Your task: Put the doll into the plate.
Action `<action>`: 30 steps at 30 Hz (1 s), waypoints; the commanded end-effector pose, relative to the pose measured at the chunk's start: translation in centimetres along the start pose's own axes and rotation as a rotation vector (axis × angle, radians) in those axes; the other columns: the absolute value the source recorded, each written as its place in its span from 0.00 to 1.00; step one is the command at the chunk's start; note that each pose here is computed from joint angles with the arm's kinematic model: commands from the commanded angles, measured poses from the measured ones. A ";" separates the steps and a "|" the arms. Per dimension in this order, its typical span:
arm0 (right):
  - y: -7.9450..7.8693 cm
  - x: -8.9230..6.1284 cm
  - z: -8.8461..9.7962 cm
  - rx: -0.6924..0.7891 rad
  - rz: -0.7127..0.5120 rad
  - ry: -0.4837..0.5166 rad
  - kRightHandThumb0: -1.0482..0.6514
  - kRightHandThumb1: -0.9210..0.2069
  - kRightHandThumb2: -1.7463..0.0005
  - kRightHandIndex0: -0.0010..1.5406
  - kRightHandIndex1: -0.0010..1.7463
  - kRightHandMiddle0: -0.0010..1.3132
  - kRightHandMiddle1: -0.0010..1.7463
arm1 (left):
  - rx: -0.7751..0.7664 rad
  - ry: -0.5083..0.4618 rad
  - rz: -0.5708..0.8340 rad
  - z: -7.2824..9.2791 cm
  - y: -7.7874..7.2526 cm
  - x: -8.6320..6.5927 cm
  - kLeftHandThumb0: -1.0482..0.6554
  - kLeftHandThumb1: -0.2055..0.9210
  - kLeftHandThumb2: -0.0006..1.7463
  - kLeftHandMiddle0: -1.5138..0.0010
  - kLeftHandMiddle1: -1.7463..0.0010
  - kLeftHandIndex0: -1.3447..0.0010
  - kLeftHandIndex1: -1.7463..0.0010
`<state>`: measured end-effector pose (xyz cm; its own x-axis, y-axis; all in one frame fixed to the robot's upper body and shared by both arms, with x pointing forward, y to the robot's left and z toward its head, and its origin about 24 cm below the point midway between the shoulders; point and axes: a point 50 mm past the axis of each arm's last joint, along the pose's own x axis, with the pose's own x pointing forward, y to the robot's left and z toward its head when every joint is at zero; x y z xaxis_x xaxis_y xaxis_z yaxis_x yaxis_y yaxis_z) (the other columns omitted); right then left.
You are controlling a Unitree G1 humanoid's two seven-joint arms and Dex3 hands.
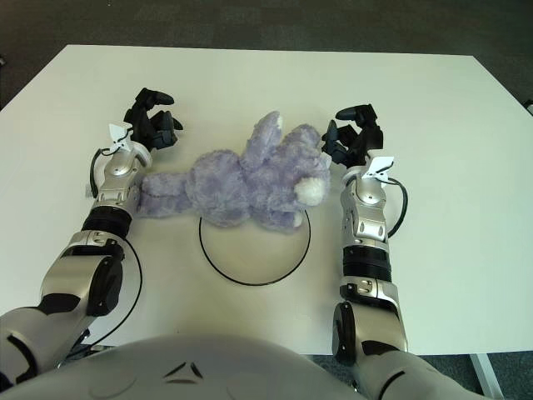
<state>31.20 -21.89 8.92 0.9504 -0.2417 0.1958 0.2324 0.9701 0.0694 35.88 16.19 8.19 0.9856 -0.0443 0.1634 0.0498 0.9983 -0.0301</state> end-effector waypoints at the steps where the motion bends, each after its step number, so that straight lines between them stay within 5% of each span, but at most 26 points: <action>1: -0.1 0.1 -0.1 0.012 -0.005 -0.006 0.61 0.51 0.28 0.43 0.94 0.26 1.00 | 0.013 -0.015 -0.019 0.1 0.3 -0.2 0.61 0.49 0.72 0.57 0.06 0.74 0.00; 16: -0.1 -0.2 -0.9 0.014 -0.019 0.019 0.61 0.53 0.26 0.44 0.94 0.26 1.00 | -0.019 0.000 -0.019 -0.2 0.1 -0.9 0.61 0.49 0.73 0.58 0.04 0.75 0.00; 30: 0.4 -1.5 -1.6 0.033 -0.041 0.029 0.61 0.56 0.24 0.46 0.94 0.29 1.00 | -0.056 0.002 0.014 -0.7 -0.4 -3.2 0.61 0.45 0.76 0.56 0.02 0.71 0.02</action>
<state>30.71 -21.10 7.32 0.9522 -0.2623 0.1566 0.2490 0.9634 0.0995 33.70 15.83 8.05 0.9801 -0.0470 0.1931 0.0629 0.9950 -0.0771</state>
